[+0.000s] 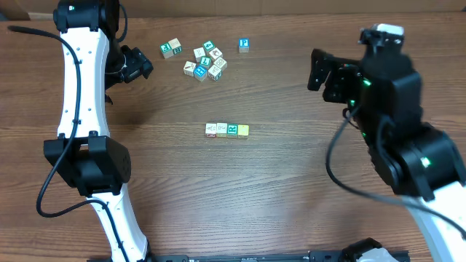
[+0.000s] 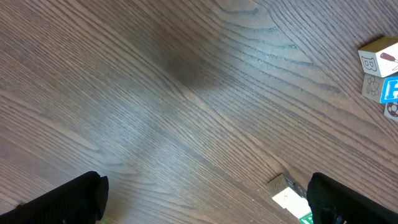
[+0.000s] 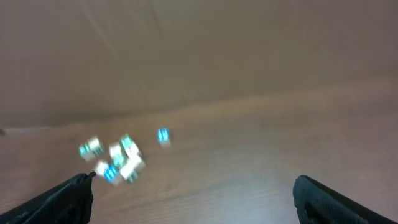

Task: Form a horizontal line

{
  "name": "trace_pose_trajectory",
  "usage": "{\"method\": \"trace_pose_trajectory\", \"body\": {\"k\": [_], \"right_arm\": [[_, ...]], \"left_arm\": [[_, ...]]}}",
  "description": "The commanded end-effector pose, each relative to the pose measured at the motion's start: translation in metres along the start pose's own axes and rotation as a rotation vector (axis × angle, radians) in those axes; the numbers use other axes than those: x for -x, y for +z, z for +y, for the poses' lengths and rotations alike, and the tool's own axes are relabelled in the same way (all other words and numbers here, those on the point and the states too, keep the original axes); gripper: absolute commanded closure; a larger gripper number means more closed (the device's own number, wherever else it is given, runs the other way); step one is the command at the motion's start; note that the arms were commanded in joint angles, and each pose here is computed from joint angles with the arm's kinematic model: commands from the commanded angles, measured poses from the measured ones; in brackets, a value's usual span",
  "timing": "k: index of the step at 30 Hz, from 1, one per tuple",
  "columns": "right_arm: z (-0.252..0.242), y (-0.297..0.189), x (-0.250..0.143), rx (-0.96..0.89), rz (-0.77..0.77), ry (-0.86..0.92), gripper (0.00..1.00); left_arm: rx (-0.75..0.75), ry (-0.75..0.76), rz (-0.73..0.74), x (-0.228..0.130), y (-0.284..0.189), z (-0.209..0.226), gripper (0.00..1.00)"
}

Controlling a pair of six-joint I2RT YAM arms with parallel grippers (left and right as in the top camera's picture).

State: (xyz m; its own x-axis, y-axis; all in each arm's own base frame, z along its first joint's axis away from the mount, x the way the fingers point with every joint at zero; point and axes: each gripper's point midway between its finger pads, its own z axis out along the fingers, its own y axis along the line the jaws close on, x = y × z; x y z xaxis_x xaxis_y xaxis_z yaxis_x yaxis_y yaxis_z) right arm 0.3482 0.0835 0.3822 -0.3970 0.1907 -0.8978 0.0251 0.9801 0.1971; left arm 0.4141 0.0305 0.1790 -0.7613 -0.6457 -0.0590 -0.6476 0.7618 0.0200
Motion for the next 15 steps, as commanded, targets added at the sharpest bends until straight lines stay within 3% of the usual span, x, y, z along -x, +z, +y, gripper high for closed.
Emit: {"method": "trace_pose_trajectory", "body": {"k": [1,9,15], "right_arm": [[-0.008,-0.019,0.010,0.062,-0.112,-0.065,0.00],[-0.011,-0.058,0.009,0.299,-0.424,-0.039,0.00],[-0.029,-0.095,-0.010,0.326,-0.672,-0.042,0.00]], "left_arm": [[0.004,0.016,0.007,-0.002,0.002,-0.002,0.00],[0.004,0.016,0.007,-0.002,0.002,-0.002,0.00],[0.004,0.015,0.007,-0.002,0.002,-0.002,0.00]]}}
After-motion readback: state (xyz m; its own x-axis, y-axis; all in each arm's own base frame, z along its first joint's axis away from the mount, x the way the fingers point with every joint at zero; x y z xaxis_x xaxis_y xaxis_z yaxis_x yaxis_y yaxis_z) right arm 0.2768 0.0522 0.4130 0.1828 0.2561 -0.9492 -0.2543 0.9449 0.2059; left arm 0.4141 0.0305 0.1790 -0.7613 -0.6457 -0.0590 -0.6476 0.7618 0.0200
